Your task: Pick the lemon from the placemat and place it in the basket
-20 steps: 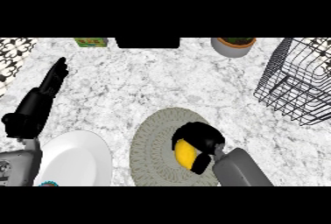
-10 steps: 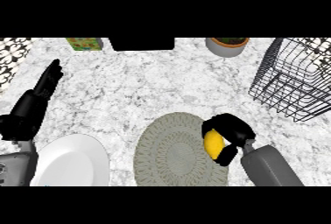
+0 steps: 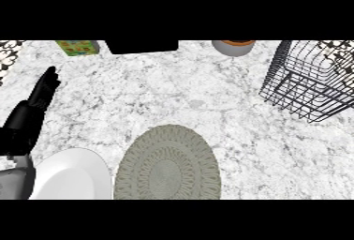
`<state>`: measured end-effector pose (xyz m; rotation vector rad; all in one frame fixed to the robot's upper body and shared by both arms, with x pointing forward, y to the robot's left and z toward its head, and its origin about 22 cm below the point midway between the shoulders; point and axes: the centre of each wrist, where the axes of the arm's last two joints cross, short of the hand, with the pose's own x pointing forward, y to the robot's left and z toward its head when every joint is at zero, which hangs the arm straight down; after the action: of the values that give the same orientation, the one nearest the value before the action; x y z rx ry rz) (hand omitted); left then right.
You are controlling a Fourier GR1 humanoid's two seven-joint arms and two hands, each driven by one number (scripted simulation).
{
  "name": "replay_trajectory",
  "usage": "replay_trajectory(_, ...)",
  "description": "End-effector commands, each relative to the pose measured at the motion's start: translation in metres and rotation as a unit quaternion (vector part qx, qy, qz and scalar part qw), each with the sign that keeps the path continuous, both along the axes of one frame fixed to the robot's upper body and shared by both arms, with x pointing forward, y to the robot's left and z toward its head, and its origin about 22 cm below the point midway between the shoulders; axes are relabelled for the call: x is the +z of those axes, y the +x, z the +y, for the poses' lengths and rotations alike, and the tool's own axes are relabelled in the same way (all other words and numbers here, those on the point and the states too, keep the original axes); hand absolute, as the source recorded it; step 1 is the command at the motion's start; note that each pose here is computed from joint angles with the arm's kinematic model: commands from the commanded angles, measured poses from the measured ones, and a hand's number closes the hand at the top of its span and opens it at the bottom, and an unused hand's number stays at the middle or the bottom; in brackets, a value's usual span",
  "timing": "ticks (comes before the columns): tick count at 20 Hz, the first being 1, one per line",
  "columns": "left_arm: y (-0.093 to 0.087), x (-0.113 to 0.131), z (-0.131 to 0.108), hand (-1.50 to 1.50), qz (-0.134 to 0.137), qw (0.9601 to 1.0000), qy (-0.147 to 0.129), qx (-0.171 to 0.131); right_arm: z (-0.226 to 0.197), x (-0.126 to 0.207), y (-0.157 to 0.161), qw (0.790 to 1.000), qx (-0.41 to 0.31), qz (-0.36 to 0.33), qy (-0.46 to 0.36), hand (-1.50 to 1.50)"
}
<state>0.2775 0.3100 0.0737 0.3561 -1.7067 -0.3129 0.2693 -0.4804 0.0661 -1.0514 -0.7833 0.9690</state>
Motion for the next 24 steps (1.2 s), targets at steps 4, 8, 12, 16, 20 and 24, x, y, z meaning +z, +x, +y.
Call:
replay_trajectory(4, 0.004, 0.001, -0.007, 0.00, -0.002, 0.9998, -0.003, -0.020, -0.090, 0.083, -0.036, 0.961, -0.108, -0.254, 0.016, 1.50)
replay_trajectory(8, 0.002, 0.000, -0.011, 0.00, 0.003, 0.9996, -0.006, -0.027, -0.104, 0.109, -0.040, 0.912, -0.069, -0.385, 0.125, 1.50)
replay_trajectory(12, 0.016, 0.014, -0.018, 0.00, -0.005, 0.9992, 0.005, -0.039, -0.118, 0.148, -0.042, 0.883, -0.029, -0.437, 0.169, 1.50)
replay_trajectory(16, 0.014, 0.005, -0.018, 0.00, -0.004, 0.9989, 0.001, -0.047, -0.124, 0.204, -0.047, 0.884, 0.013, -0.432, 0.178, 1.50)
replay_trajectory(20, 0.008, 0.001, -0.015, 0.00, -0.005, 0.9990, 0.006, -0.045, -0.105, 0.255, -0.029, 0.888, 0.033, -0.407, 0.213, 1.50)
replay_trajectory(24, 0.006, -0.004, -0.021, 0.00, -0.005, 0.9986, 0.000, -0.053, -0.070, 0.263, 0.011, 0.900, 0.044, -0.368, 0.229, 1.50)
